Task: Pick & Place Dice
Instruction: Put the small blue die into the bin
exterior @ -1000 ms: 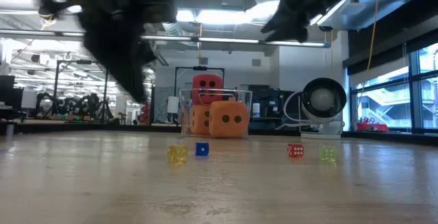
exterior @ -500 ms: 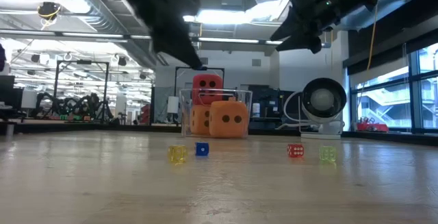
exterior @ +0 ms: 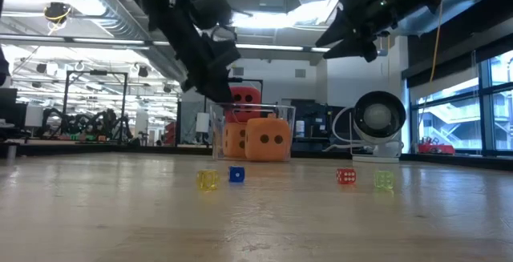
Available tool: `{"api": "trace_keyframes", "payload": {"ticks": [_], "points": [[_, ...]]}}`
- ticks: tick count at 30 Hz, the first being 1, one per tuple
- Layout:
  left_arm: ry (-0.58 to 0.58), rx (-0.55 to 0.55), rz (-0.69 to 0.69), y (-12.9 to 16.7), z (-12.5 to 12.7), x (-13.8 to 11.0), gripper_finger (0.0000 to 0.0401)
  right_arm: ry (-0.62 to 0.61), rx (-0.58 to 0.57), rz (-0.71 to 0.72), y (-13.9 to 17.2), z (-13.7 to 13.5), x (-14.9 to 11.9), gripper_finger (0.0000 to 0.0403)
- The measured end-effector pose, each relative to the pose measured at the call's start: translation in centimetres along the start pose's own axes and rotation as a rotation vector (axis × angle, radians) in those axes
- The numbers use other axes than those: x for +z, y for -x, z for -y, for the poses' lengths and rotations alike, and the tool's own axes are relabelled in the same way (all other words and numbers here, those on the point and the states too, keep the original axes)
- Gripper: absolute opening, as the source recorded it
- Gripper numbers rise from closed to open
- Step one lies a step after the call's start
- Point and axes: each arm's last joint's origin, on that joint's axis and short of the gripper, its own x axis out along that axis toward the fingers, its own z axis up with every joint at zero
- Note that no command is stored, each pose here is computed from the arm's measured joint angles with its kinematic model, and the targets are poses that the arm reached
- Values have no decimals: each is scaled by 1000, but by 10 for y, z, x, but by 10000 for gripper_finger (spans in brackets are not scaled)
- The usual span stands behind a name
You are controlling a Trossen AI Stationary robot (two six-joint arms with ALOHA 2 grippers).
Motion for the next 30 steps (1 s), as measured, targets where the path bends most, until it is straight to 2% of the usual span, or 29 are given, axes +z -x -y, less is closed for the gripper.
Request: {"api": "trace_keyframes", "payload": {"ticks": [8, 17, 30], "points": [[-9, 4, -55, -22, 1, -8, 30, 0, -19, 5, 0, 1, 0, 228], [-7, 9, -72, -22, -1, -10, 69, 3, -20, 5, 0, 1, 0, 228], [-31, 8, -67, -22, -1, -10, 70, 3, -20, 4, 0, 1, 0, 228]]}}
